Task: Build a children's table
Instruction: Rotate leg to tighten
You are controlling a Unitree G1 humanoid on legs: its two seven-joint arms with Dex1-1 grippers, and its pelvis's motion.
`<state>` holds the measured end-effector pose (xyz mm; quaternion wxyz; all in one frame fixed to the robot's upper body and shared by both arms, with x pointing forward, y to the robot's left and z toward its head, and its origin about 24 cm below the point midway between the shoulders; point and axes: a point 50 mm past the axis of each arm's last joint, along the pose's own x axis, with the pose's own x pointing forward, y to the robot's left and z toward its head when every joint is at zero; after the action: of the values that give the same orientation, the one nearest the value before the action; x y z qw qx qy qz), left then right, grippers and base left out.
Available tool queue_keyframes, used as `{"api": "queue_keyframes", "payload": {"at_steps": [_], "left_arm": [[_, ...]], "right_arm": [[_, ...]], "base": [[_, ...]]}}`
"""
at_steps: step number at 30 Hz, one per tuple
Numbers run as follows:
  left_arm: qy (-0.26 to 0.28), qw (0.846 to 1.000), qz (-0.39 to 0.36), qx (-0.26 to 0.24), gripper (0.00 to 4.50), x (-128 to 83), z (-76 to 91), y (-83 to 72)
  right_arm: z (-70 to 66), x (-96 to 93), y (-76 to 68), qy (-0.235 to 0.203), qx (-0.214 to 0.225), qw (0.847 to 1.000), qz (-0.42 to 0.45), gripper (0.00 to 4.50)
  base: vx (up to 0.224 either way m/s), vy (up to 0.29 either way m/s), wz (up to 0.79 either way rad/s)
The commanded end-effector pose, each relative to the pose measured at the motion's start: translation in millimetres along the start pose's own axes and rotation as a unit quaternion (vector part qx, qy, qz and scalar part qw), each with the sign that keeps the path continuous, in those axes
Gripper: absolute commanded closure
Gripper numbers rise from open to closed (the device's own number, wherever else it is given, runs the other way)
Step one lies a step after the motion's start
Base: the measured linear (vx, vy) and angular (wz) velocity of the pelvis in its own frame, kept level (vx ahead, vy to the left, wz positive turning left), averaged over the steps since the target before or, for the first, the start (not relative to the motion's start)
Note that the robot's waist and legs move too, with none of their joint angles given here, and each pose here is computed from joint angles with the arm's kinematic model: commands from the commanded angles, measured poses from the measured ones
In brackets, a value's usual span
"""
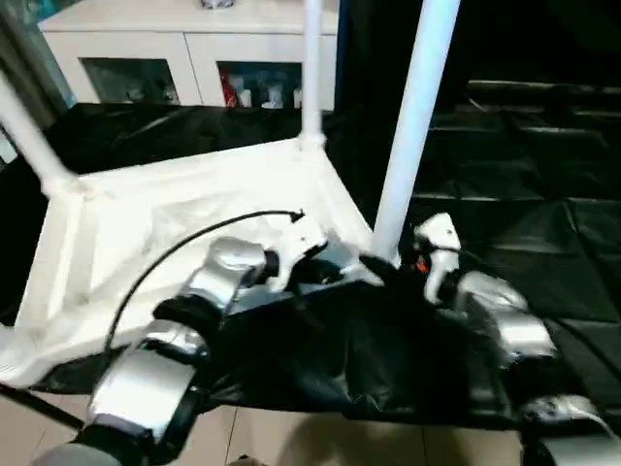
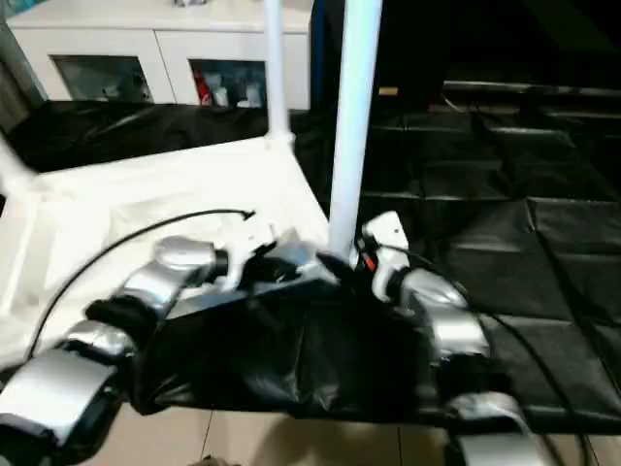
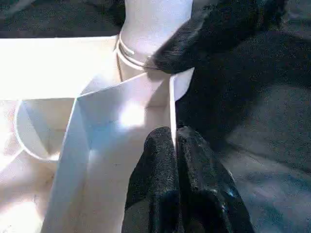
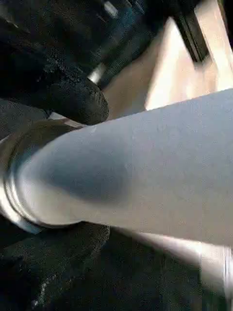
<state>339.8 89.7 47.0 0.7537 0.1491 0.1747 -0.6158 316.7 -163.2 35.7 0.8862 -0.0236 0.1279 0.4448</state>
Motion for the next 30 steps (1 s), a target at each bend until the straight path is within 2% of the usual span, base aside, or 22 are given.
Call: {"api": "queue_keyframes", "payload": {"at_steps": [1, 4, 9, 10, 13, 15, 18, 21, 23, 26, 30], "left_arm": [[-0.012, 0.998, -0.06, 0.018, 4.5, 4, 5.7, -8.9], [-0.009, 0.994, -0.106, 0.015, 4.5, -3, 0.8, -14.3], [-0.002, 0.991, -0.131, 0.011, 4.5, -11, -4.4, -16.9], [-0.002, 0.991, -0.132, 0.01, 4.5, -11, -4.7, -17.1], [-0.003, 0.992, -0.129, 0.011, 4.5, -13, -4.3, -16.8], [-0.002, 0.993, -0.118, 0.014, 4.5, -12, -3.2, -15.3], [-0.002, 0.995, -0.095, 0.016, 4.5, -9, -0.5, -12.0], [0.002, 1.0, -0.009, 0.009, 4.5, -1, 4.9, -0.3], [0.0, 1.0, 0.029, 0.0, 4.5, 4, 9.1, 4.7], [0.0, 0.996, 0.084, -0.018, 4.5, 16, 17.6, 10.0], [-0.001, 0.993, 0.113, -0.019, 4.5, 28, 24.8, 10.2]], "right_arm": [[2.3, 3.6, 11.9, 0.007, -0.011, 0.997, 0.074, 1.07], [1.2, -10.1, 11.4, 0.031, -0.023, 0.993, 0.115, 1.07], [-2.0, -15.8, 12.2, 0.048, -0.027, 0.99, 0.131, 1.07], [-1.8, -15.7, 12.8, 0.047, -0.024, 0.99, 0.134, 1.33], [-0.7, -14.2, 16.0, 0.041, -0.016, 0.988, 0.149, 1.42], [-0.8, -12.8, 17.8, 0.038, -0.011, 0.988, 0.153, 1.75], [-2.6, -10.1, 20.3, 0.034, -0.004, 0.989, 0.147, 1.89], [-10.0, -2.6, 17.4, 0.033, 0.002, 0.997, 0.076, 1.95], [-16.6, 3.4, 9.6, 0.038, 0.013, 0.999, -0.008, 1.96], [-22.3, 12.4, 2.6, 0.025, 0.057, 0.991, -0.119, 1.96], [-23.9, 24.3, 5.3, 0.01, 0.096, 0.979, -0.181, 1.96]], "base": [[0.0, 0.0, 0.0], [0.0, 0.0, 0.0], [0.0, 0.0, 0.0], [0.0, 0.0, 0.0], [0.0, 0.0, 0.0], [0.0, 0.0, 0.0], [0.0, 0.0, 0.0], [0.0, 0.0, 0.0], [0.0, 0.0, 0.0], [0.0, 0.0, 0.0], [0.0, 0.0, 0.0]]}}
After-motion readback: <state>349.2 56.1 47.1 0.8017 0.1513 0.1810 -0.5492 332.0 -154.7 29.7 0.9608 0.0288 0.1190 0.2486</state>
